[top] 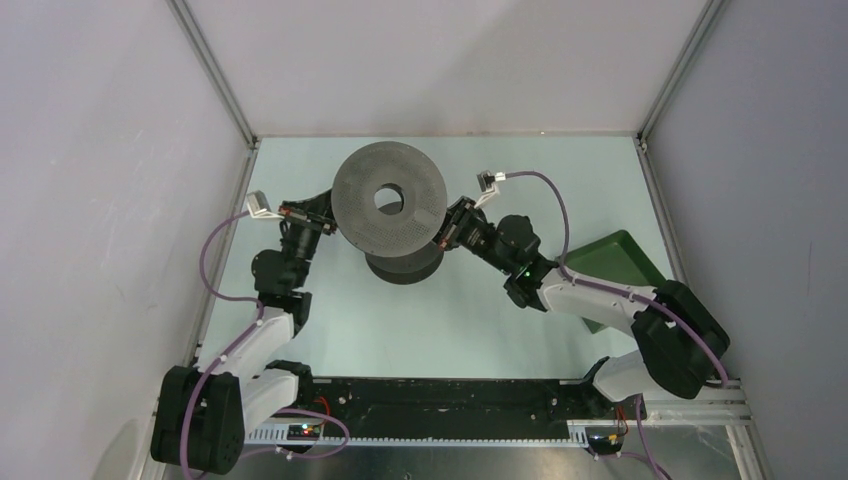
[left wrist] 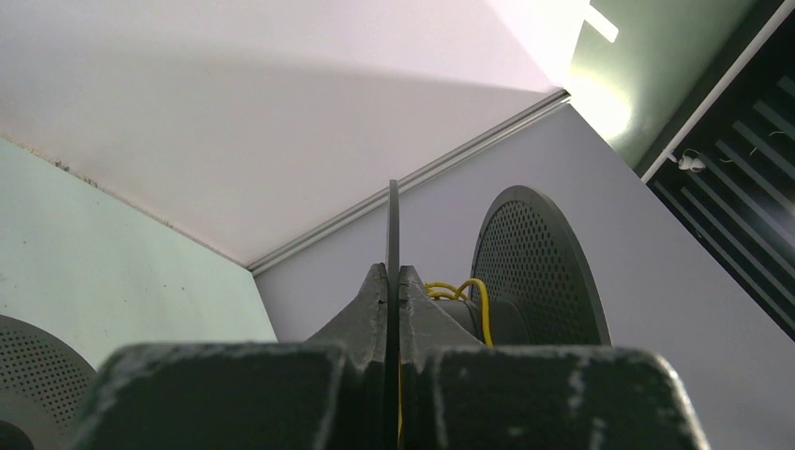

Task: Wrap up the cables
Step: Wrap the cable around the cable reel.

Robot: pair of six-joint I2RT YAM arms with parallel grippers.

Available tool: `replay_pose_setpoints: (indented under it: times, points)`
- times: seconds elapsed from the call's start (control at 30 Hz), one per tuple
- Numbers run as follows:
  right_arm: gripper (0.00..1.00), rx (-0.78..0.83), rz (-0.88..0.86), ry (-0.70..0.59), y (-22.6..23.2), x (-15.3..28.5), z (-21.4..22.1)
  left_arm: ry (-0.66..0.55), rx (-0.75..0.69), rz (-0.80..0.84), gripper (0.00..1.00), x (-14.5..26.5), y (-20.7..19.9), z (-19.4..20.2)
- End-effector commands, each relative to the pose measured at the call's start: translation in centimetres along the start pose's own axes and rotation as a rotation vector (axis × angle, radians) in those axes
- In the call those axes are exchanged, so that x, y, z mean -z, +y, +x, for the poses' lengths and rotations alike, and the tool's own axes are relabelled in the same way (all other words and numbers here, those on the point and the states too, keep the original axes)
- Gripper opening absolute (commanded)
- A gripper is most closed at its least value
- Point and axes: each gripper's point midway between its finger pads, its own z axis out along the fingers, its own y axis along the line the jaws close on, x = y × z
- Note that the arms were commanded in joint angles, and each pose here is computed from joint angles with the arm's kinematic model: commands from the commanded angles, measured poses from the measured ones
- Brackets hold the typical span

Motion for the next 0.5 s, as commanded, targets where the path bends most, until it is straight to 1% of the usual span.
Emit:
replay_pose_setpoints:
  times: [0.0,0.2,0.47]
  points:
    - [0.06,0.002,0.058,-0.085,-0.9,1.0,-1.8,-0.005,0.002,0.109,0.00,0.1,-3.0,-0.1]
    - [0.13,0.026,0.109,-0.134,-1.5,2.5,-3.0,-0.005,-0.007,0.111,0.00,0.1,-3.1,-0.1]
    - [0.18,0.035,0.140,-0.141,-1.7,3.2,-3.5,0.000,-0.009,0.109,0.00,0.1,-3.0,0.0]
